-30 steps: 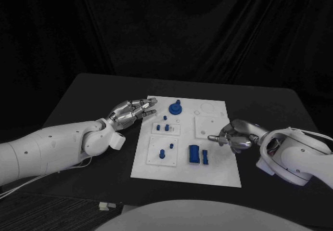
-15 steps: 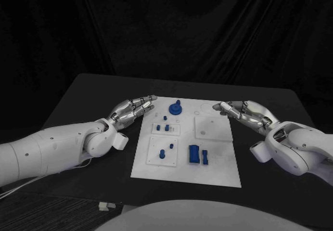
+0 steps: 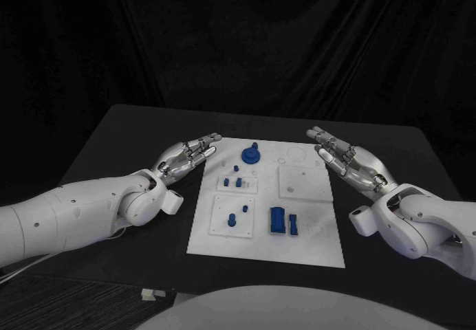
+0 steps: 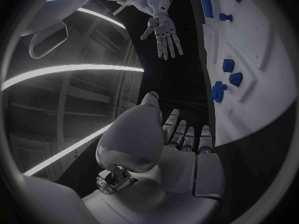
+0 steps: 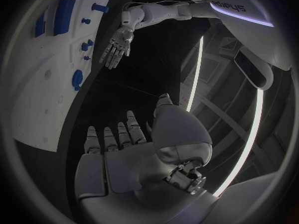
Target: Assemble the parts on the task board
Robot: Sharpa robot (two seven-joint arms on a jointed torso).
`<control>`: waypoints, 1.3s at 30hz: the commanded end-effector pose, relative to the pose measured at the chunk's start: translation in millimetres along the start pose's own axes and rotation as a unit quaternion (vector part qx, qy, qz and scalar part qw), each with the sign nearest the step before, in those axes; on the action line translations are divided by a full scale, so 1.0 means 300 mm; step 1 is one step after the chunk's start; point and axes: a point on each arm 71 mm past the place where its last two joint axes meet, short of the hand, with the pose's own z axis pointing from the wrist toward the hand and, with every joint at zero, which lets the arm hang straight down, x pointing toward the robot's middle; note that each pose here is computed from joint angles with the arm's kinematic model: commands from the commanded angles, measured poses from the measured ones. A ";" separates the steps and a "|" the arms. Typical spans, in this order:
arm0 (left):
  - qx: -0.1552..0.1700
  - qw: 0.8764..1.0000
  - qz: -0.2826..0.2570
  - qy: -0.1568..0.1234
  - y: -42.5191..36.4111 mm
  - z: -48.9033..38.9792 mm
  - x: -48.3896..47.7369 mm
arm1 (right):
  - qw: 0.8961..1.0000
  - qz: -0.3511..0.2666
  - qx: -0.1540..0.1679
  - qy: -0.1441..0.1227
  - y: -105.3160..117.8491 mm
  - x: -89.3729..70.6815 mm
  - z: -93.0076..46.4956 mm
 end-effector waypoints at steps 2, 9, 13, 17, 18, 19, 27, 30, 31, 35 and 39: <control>0.000 1.000 0.001 -0.001 -0.001 0.001 0.001 | 1.000 0.000 -0.001 -0.001 0.000 0.000 0.001; 0.005 1.000 0.004 -0.031 -0.022 0.024 0.018 | 0.999 0.017 0.003 -0.048 0.009 -0.003 0.057; 0.008 0.998 0.006 -0.063 -0.047 0.048 0.036 | 0.994 0.039 0.012 -0.098 0.019 -0.003 0.114; 0.009 0.994 0.007 -0.107 -0.080 0.076 0.061 | 0.984 0.069 0.029 -0.159 0.029 0.001 0.180; 0.009 0.993 0.007 -0.119 -0.089 0.083 0.067 | 0.982 0.077 0.034 -0.172 0.031 0.003 0.194; 0.009 0.991 0.007 -0.131 -0.099 0.089 0.074 | 0.979 0.084 0.039 -0.184 0.033 0.005 0.207; -0.003 0.975 -0.002 -0.224 -0.174 0.130 0.127 | 0.961 0.120 0.067 -0.242 0.040 0.018 0.266; -0.010 0.968 -0.006 -0.250 -0.197 0.138 0.143 | 0.959 0.122 0.069 -0.245 0.041 0.019 0.269; -0.011 0.967 -0.007 -0.256 -0.202 0.139 0.147 | 0.959 0.122 0.069 -0.245 0.041 0.019 0.269; -0.016 0.962 -0.010 -0.272 -0.216 0.143 0.157 | 0.959 0.122 0.069 -0.245 0.041 0.019 0.269; -0.017 0.961 -0.011 -0.276 -0.220 0.144 0.160 | 0.959 0.122 0.069 -0.245 0.041 0.019 0.269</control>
